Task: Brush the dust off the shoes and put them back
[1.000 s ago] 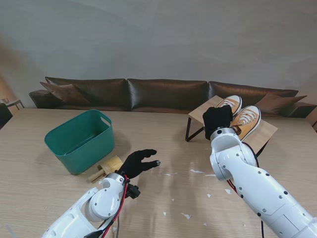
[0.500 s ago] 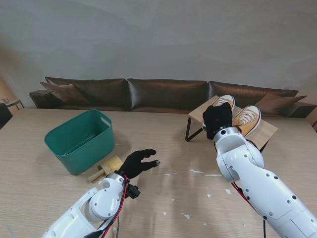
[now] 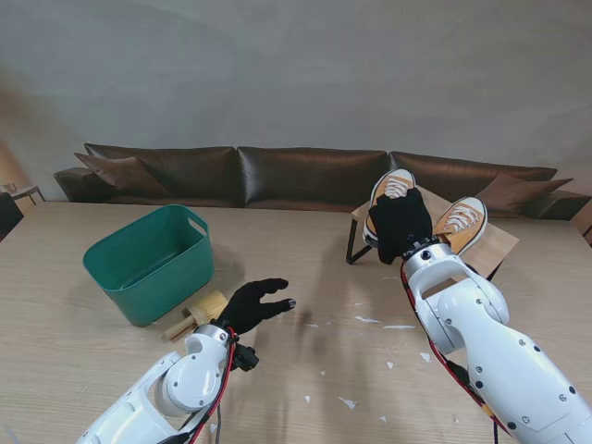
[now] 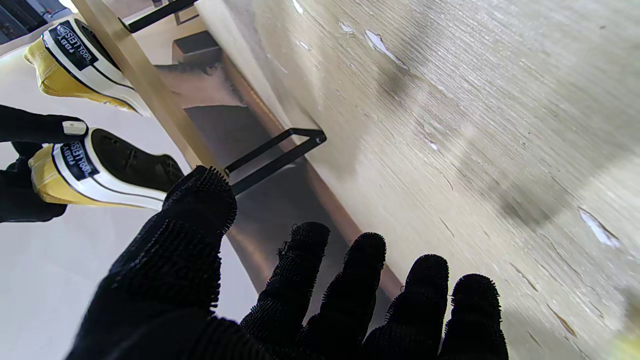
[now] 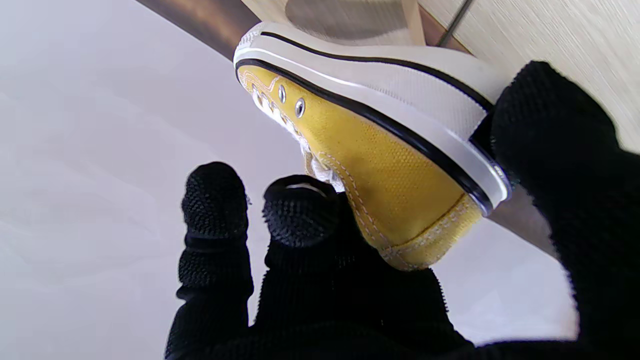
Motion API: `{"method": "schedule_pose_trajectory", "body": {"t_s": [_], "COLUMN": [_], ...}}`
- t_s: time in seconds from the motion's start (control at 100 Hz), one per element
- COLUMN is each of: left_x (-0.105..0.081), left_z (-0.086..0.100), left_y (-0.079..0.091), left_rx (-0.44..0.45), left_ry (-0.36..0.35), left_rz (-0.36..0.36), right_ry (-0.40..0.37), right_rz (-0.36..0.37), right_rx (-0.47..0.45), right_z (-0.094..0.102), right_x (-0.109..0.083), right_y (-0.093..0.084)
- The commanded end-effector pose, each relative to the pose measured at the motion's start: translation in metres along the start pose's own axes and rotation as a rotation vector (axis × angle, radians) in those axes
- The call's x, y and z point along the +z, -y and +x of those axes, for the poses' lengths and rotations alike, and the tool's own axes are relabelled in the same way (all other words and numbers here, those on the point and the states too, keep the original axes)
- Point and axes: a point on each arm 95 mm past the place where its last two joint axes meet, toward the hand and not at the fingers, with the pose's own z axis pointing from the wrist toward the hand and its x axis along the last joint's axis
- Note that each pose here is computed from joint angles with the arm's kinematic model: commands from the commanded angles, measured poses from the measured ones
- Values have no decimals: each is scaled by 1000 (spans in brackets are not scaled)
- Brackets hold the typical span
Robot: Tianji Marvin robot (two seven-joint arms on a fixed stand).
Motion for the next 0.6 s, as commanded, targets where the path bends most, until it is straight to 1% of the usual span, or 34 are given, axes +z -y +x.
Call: {"method": "schedule_pose_trajectory", "body": {"t_s": [0.0, 0.24, 0.36, 0.59], "left_x": [-3, -11, -14, -18], "left_z": [3, 4, 3, 3], "left_y": [0, 5, 6, 7], "left_rx": [6, 32, 41, 49], "left_ry": [-11, -15, -14, -17], "left_rz": [-9, 13, 19, 23], "right_ry": [-25, -94, -127, -182], "right_rz": [-29, -140, -190, -254], "right_rx": [13, 115, 151, 229], "right_z": [6, 23, 34, 60], "right_x": [-6, -29, -40, -54], "right_y": [-9, -19, -24, -31]}}
